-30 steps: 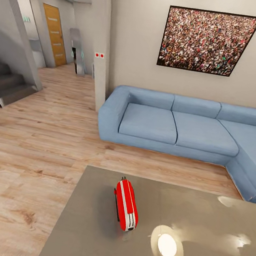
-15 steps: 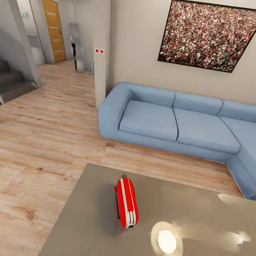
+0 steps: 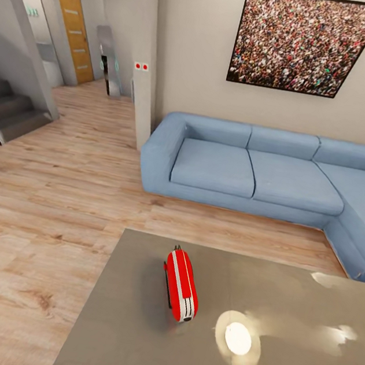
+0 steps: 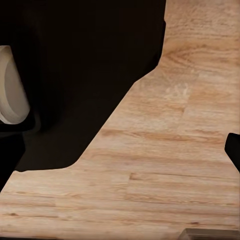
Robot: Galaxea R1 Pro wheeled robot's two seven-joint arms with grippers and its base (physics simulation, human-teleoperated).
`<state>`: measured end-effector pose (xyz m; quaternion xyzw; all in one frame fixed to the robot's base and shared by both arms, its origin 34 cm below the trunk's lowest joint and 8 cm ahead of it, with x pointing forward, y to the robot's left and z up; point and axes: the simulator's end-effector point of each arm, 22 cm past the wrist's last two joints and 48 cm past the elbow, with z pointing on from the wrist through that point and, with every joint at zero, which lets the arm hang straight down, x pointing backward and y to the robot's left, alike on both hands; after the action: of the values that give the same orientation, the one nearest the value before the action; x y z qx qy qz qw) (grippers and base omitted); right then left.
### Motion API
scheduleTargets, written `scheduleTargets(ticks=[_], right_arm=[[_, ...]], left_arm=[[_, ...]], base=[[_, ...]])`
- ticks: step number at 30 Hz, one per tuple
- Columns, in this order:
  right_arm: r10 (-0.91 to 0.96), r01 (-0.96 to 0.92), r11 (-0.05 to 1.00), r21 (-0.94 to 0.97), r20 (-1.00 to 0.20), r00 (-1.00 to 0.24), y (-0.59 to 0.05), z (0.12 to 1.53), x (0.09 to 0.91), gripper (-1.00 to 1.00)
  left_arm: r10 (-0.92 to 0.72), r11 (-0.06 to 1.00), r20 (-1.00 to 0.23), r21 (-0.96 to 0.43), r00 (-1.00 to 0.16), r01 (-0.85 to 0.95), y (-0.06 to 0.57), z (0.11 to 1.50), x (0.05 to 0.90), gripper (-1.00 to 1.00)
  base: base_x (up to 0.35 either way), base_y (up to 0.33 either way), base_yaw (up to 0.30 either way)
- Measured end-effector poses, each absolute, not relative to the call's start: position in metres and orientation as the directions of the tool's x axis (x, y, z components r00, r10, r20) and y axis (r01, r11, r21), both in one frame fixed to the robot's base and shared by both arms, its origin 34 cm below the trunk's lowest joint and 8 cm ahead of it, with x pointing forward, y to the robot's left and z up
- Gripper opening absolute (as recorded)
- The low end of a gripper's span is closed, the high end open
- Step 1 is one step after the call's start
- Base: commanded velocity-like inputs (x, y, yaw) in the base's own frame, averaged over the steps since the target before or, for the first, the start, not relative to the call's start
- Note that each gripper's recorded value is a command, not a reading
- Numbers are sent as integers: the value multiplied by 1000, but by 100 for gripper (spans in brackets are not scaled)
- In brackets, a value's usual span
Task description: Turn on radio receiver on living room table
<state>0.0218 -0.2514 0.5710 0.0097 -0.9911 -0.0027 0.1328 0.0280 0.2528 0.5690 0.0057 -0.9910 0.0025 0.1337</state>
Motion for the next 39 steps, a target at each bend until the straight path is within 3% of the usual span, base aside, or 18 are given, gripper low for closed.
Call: scheduleTargets(ticks=[39], right_arm=[[-20, -18, 1000, 9, 323, -946, -251, 579, -1, 100]], left_arm=[[-11, 1000, 325, -3, -946, -13, 252, 576, 5, 100]], base=[[0, 0, 0]])
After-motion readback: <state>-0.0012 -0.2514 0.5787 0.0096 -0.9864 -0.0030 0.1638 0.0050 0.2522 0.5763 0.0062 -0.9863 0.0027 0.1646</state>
